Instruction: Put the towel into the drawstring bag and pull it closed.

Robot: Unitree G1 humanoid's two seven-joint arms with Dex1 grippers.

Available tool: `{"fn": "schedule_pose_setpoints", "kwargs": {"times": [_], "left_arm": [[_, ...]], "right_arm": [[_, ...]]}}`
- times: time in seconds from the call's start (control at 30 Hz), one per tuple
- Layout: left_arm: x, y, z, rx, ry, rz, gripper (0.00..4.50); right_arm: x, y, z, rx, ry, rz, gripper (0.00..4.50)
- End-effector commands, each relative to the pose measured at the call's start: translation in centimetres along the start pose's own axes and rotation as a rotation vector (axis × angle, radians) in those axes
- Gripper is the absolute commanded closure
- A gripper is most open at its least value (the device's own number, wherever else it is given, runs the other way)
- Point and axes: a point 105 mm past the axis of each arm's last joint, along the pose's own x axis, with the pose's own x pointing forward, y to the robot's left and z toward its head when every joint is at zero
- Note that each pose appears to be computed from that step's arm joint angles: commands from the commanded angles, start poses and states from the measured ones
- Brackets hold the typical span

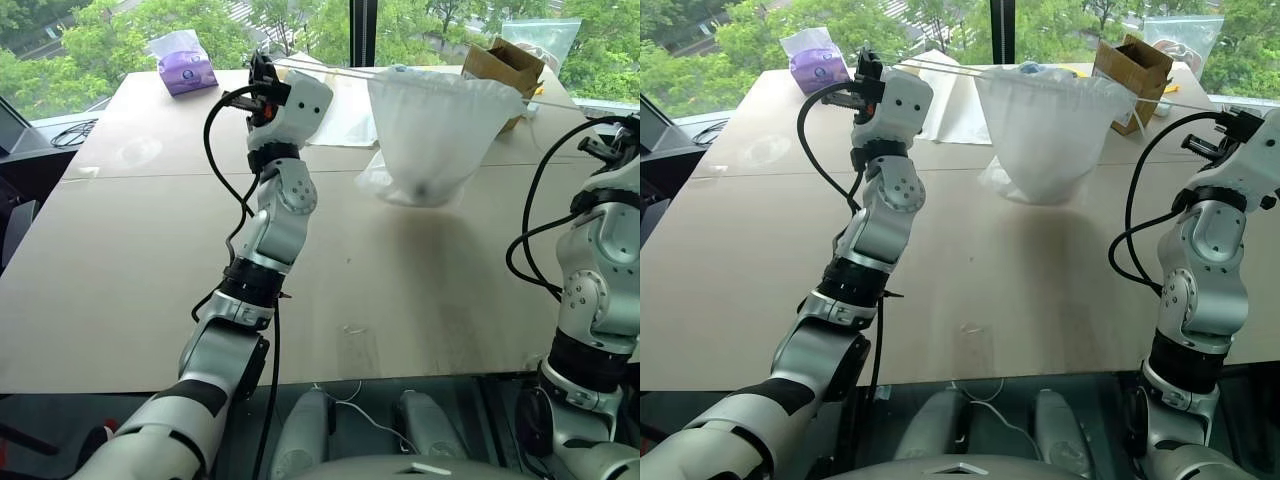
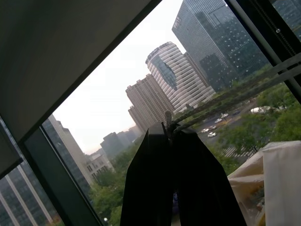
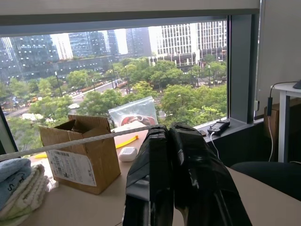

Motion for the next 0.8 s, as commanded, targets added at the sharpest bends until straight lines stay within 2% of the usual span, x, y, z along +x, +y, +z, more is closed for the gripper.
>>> {"fn": "schedule_pose_setpoints", "kwargs": {"times": [0.03,0.8], "left_arm": [[-0.38,13.94,-13.15,0.253,0.520,0.521,4.50],[-0.84,14.66,-13.24,0.312,0.544,0.562,4.50]], "right_arm": [[-1.99,-17.63,2.92,-0.137,-0.110,-0.784,4.45],[-2.39,-18.19,2.43,-0.090,-0.089,-0.827,4.45]]}}
